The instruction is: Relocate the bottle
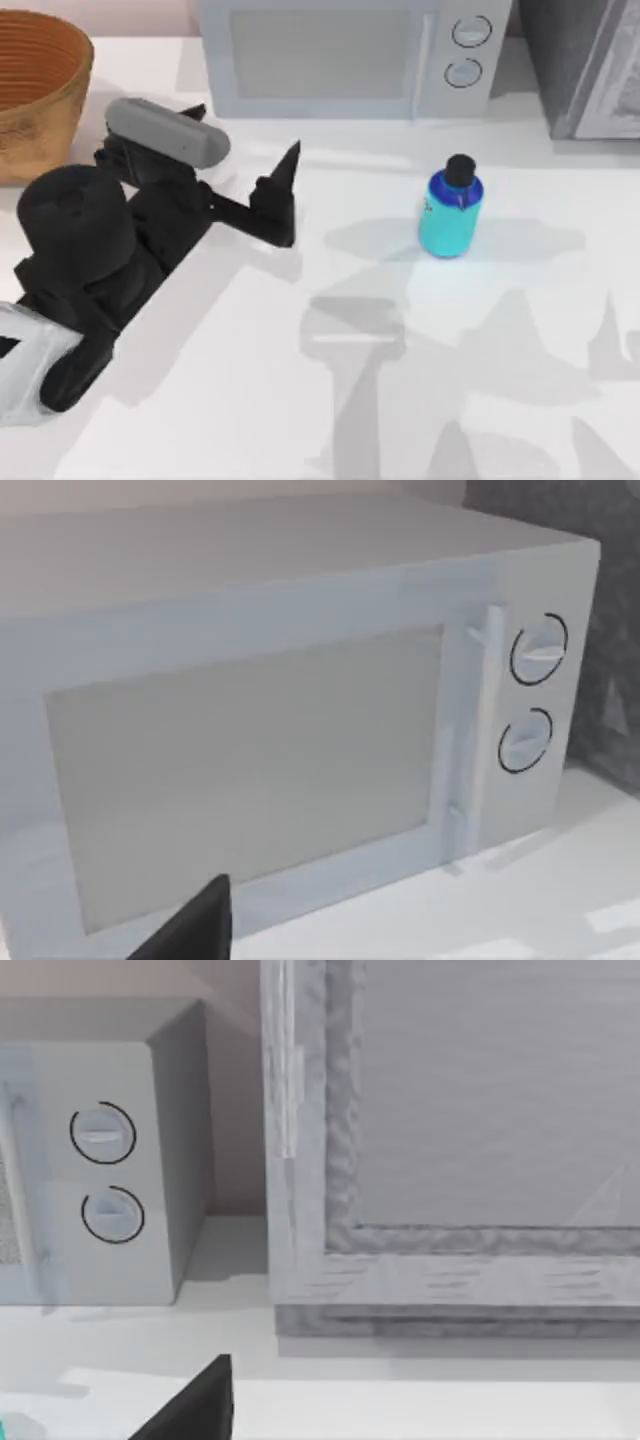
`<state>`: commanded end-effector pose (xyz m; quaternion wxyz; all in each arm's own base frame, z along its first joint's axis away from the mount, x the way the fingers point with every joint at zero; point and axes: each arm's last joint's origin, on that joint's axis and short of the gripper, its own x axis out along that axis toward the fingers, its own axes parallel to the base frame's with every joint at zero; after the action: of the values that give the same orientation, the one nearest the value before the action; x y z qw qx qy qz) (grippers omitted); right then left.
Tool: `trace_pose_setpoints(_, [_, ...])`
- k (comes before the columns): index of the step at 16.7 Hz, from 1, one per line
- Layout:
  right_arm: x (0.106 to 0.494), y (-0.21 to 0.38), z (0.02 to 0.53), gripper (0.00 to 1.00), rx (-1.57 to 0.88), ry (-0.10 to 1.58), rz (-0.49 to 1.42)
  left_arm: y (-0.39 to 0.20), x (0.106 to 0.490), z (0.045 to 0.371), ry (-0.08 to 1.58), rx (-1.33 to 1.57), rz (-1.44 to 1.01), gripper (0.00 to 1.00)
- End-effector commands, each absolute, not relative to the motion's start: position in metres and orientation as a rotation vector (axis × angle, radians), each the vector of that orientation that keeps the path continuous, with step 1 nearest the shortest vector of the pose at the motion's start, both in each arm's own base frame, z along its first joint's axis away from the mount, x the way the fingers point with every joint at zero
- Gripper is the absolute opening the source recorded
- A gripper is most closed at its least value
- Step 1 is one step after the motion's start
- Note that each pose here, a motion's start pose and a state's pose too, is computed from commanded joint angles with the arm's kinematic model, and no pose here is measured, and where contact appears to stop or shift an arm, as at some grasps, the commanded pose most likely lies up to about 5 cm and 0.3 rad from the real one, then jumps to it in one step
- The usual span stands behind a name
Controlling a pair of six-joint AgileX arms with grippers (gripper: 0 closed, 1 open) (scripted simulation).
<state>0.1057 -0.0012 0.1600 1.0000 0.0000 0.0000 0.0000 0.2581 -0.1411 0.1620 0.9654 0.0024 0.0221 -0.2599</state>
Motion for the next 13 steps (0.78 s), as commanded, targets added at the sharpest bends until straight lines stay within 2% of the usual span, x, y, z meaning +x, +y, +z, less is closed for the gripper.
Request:
trace_pose_setpoints(3, [0.106, -0.001, 0.160, 1.00, 0.000, 0.000, 0.000, -0.182, 0.271, 0.116, 0.060, 0.013, -0.624, 1.00])
trace_pose_setpoints(7, [0.106, -0.001, 0.160, 1.00, 0.000, 0.000, 0.000, -0.222, 0.269, 0.062, 0.039, 0.011, -0.730, 1.00])
trace_pose_setpoints(10, [0.106, -0.001, 0.160, 1.00, 0.000, 0.000, 0.000, -0.240, 0.263, 0.035, 0.011, 0.004, -0.783, 1.00])
trace_pose_setpoints(13, [0.106, -0.001, 0.160, 1.00, 0.000, 0.000, 0.000, -0.247, 0.259, 0.023, -0.002, 0.000, -0.805, 1.00])
